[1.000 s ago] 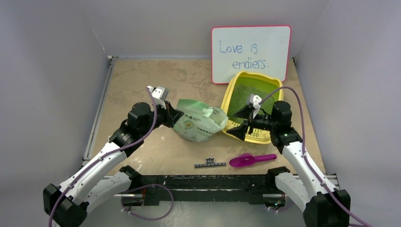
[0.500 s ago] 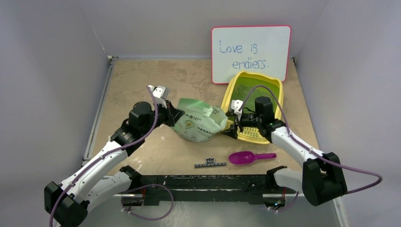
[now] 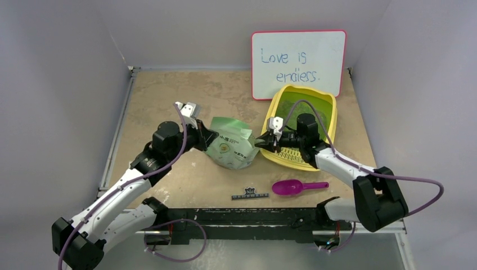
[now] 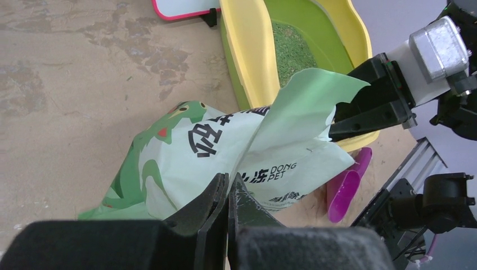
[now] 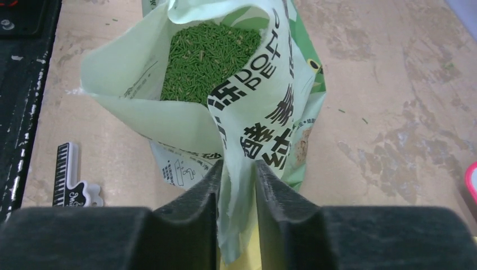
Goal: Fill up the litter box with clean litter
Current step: Close the cat litter bag at the center of the board.
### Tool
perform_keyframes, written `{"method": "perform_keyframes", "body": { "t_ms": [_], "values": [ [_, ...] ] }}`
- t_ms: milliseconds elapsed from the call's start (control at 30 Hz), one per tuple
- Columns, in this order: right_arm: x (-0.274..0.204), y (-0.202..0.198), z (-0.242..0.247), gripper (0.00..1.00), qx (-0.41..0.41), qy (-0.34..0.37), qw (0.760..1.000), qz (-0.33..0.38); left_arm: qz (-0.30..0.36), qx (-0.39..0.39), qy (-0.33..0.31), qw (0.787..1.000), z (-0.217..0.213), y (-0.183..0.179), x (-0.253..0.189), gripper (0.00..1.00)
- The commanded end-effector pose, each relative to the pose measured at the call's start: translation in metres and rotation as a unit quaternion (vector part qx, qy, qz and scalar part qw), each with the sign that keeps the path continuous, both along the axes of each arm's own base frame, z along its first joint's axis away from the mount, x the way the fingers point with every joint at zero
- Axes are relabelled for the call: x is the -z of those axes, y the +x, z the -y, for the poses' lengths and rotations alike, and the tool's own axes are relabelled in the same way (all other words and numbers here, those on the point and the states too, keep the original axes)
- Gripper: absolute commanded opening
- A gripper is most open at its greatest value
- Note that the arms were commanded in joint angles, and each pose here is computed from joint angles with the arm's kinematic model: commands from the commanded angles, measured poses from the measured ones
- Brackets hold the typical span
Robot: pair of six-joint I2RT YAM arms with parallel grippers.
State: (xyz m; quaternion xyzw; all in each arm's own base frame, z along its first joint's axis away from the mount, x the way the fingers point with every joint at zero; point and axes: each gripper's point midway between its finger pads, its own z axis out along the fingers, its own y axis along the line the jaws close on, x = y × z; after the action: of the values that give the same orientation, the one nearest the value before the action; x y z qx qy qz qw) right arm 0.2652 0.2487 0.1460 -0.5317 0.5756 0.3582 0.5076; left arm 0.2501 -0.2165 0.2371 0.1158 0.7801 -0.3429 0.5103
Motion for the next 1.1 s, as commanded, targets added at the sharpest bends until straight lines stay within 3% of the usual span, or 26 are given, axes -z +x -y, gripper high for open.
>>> {"method": "perform_keyframes", "body": {
  "t_ms": [0, 100, 200, 400, 500, 667, 833, 933, 967, 1033, 1067],
  "values": [
    [-0.032, 0.006, -0.005, 0.21, 0.009, 0.038, 0.999, 0.037, 0.031, -0.012, 0.011, 0.999, -0.01, -0.001, -0.015, 0.06],
    [-0.034, 0.005, -0.002, 0.1, 0.028, 0.042, 0.999, 0.01, 0.055, -0.014, 0.014, 0.998, -0.015, -0.003, -0.024, 0.26],
    [-0.036, 0.007, 0.0, 0.0, 0.049, 0.044, 0.998, -0.022, 0.079, 0.003, 0.035, 0.996, -0.018, -0.009, -0.027, 0.36],
    [-0.036, 0.006, -0.002, 0.0, 0.051, 0.045, 0.994, -0.079, 0.116, 0.042, 0.097, 0.988, -0.021, -0.014, -0.019, 0.39],
    [-0.033, 0.011, -0.001, 0.0, 0.06, 0.045, 0.992, -0.103, 0.142, 0.079, 0.117, 0.98, -0.015, -0.017, -0.019, 0.48],
    [-0.032, 0.013, -0.002, 0.0, 0.059, 0.049, 0.989, -0.124, 0.2, 0.191, 0.154, 0.949, 0.005, -0.032, -0.011, 0.57],
    [-0.036, 0.013, -0.003, 0.0, 0.055, 0.052, 0.99, -0.12, 0.199, 0.243, 0.161, 0.936, 0.023, -0.025, -0.008, 0.59],
    [-0.037, 0.012, -0.002, 0.0, 0.053, 0.051, 0.99, -0.12, 0.189, 0.262, 0.166, 0.931, 0.035, -0.015, -0.007, 0.53],
    [-0.038, 0.012, -0.001, 0.0, 0.055, 0.051, 0.99, -0.12, 0.189, 0.263, 0.168, 0.931, 0.038, -0.011, -0.009, 0.44],
    [-0.036, 0.011, 0.002, 0.0, 0.059, 0.052, 0.989, -0.126, 0.188, 0.254, 0.182, 0.931, 0.038, -0.001, -0.014, 0.0],
    [-0.035, 0.012, 0.004, 0.0, 0.063, 0.053, 0.988, -0.13, 0.174, 0.232, 0.187, 0.939, 0.033, 0.005, -0.013, 0.0]
  ]
}}
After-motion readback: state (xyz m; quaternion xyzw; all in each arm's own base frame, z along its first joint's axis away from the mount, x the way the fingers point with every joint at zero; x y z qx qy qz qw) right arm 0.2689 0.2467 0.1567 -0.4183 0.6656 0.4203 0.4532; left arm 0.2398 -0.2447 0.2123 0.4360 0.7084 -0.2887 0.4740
